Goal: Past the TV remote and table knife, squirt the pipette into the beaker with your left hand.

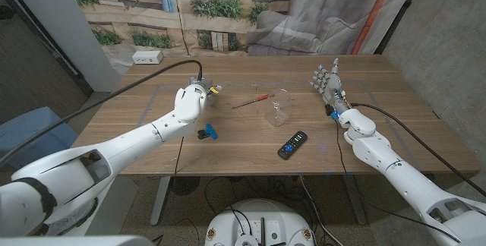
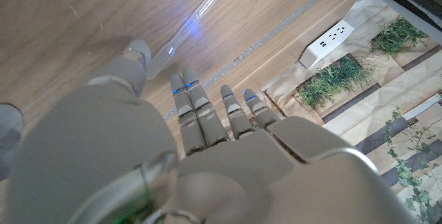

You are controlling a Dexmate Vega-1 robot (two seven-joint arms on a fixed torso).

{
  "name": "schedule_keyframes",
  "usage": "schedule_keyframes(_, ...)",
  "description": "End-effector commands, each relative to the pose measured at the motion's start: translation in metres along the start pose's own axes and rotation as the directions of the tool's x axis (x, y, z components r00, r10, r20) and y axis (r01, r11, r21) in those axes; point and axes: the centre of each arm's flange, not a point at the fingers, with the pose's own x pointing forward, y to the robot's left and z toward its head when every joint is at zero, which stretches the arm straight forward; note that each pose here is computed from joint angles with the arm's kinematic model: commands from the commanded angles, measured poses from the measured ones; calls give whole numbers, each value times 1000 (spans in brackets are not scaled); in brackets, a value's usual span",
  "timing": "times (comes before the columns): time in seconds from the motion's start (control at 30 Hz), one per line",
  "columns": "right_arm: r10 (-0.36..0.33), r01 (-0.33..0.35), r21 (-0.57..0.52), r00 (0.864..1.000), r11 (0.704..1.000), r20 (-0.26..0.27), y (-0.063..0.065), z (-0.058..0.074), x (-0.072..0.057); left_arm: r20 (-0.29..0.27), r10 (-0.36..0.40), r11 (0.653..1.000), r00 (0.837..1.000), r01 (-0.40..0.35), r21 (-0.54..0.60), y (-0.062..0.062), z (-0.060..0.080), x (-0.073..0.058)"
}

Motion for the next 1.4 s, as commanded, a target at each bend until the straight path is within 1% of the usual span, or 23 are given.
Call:
schedule_keyframes(0.03, 0, 0, 0, 1000, 1000, 0, 0, 0, 0, -17, 40, 999, 999, -40, -16, -15, 0, -9)
schedule_keyframes(0.33, 0, 0, 0, 1000, 1000, 0, 0, 0, 0, -19, 60, 998, 998, -60, -24, -18, 0, -10)
schedule_keyframes(0.57, 0, 0, 0, 1000, 1000, 0, 0, 0, 0, -14, 79, 996, 997, -80, -28, -18, 1, -9)
schedule_keyframes(0.9, 0, 0, 0, 1000, 1000, 0, 0, 0, 0, 2, 78, 997, 997, -78, -28, -18, 7, -4)
schedule_keyframes(0.97, 0, 0, 0, 1000, 1000, 0, 0, 0, 0, 12, 77, 997, 997, -77, -20, -19, 8, -3)
schedule_keyframes(1.4, 0, 0, 0, 1000, 1000, 0, 0, 0, 0, 10, 70, 997, 998, -69, -28, -20, 5, 4)
